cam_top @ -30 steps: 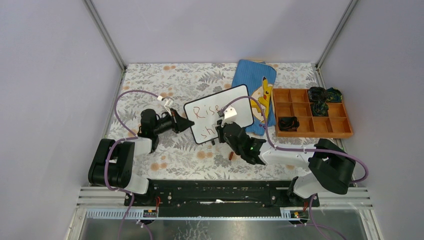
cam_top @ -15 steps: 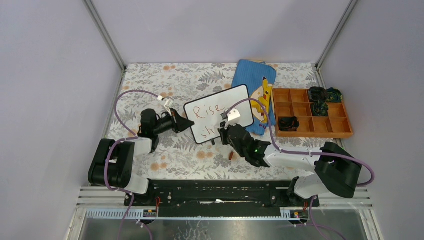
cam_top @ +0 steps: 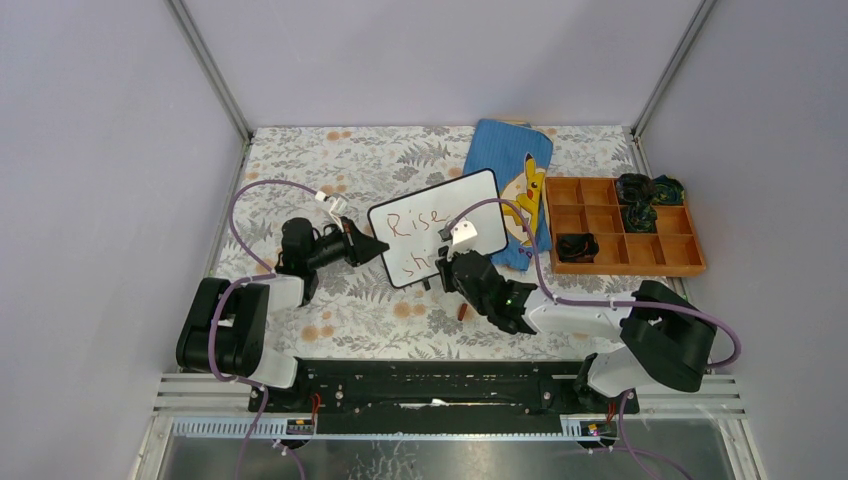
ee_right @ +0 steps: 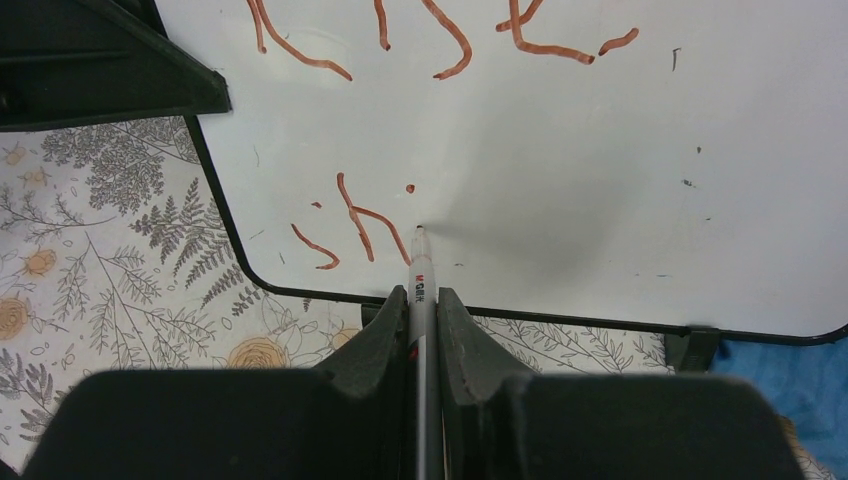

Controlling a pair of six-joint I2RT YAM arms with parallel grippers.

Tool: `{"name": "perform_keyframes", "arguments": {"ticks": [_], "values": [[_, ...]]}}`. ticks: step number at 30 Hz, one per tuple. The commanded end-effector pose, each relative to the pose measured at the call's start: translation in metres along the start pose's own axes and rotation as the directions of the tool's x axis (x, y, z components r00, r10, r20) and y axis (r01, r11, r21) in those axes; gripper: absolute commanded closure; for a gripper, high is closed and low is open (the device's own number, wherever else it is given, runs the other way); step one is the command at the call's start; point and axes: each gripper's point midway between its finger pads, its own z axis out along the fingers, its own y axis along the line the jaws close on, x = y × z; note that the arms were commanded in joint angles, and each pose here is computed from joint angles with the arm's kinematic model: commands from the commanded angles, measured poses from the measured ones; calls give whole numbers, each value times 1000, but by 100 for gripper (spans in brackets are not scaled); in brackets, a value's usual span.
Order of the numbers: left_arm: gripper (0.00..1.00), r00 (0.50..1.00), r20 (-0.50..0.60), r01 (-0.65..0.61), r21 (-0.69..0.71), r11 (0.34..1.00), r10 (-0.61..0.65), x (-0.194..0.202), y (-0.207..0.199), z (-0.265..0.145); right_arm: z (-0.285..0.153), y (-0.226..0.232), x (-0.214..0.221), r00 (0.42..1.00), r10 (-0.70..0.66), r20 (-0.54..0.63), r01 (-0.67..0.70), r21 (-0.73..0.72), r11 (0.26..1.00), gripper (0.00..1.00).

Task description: Write a sentence on the whiteboard

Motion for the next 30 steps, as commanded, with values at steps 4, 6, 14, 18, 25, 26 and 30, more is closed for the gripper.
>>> {"name": "perform_keyframes", "arguments": {"ticks": [4, 6, 14, 18, 25, 26, 30], "values": [[100, 996, -84, 33, -57, 998, -37, 29, 11, 0, 3, 5, -18, 999, 26, 44, -26, 0, 1000, 100], [100, 996, -84, 34, -57, 998, -39, 29, 11, 0, 2, 4, -15, 999, 22, 37, -22, 2, 1000, 100], [100, 996, -86, 32, -58, 998, -37, 30, 11, 0, -1, 0, 3, 1000, 18, -4, -18, 4, 1000, 100], [100, 995, -88, 32, -58, 998, -37, 30, 11, 0, -4, -2, 9, 1000, 19, -22, -19, 1, 1000, 100], [100, 995, -90, 34, -58, 998, -39, 31, 11, 0, -7, -1, 18, 999, 15, -49, -16, -11, 1000, 100], [100, 995, -90, 34, -58, 998, -39, 31, 11, 0, -8, -1, 15, 999, 18, -43, -18, -11, 1000, 100], [100, 995, -91, 32, -59, 998, -37, 31, 11, 0, -14, -2, -5, 999, 40, 13, -40, -5, 999, 100]]}}
